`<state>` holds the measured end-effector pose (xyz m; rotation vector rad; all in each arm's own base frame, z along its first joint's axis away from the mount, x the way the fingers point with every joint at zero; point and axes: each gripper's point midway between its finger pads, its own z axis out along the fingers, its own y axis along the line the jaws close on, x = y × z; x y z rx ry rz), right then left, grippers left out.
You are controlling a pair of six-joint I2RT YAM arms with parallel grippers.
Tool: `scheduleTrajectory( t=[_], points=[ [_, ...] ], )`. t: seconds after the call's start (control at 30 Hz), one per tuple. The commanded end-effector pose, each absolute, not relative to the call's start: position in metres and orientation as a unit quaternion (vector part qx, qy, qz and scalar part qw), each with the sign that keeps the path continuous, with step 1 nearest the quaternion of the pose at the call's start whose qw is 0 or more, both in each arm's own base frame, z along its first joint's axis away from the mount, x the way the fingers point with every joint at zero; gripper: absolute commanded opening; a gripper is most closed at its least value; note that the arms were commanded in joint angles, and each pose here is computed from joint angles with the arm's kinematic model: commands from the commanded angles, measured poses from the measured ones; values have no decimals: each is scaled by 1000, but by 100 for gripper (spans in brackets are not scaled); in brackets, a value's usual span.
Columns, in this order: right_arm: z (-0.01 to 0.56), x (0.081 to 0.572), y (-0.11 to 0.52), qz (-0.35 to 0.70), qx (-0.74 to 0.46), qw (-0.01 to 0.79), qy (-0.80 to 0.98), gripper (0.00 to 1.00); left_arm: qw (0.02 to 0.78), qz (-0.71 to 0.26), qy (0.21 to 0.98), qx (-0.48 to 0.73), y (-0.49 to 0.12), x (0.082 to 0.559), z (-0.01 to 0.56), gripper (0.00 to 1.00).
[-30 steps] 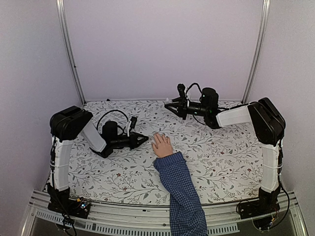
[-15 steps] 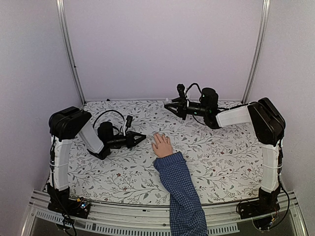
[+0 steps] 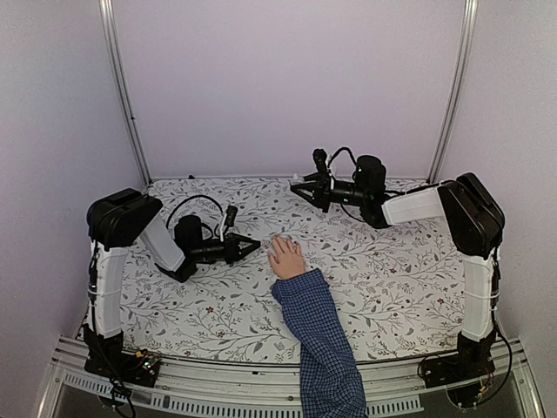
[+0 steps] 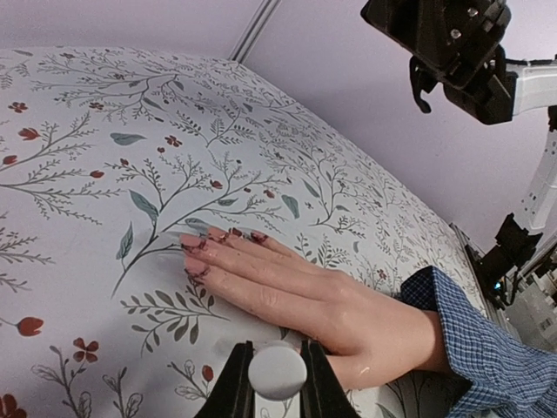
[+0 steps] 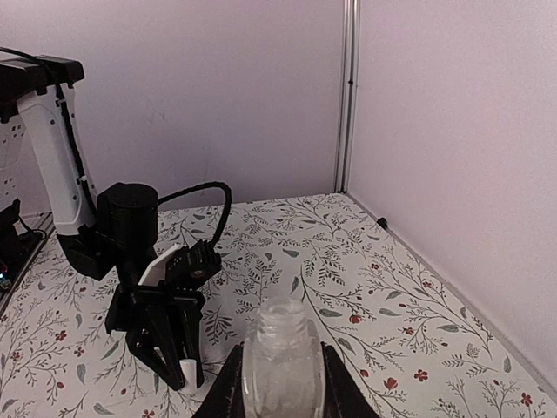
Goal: Paint the nails
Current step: Paint the nail polish on the nail.
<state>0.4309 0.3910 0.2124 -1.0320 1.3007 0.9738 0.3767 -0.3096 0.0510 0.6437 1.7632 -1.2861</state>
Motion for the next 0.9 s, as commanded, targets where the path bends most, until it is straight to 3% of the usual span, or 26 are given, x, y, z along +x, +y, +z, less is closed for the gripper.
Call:
scheduleTrajectory(
  t=[0.0,0.87],
  points=[
    [207,430,393,412,-443,571,555,0,411,-515,701,275,-319,372,47,0],
    [207,431,393,410,-442,572,556,0,394,-507,714,280,-324,373,34,0]
  ],
)
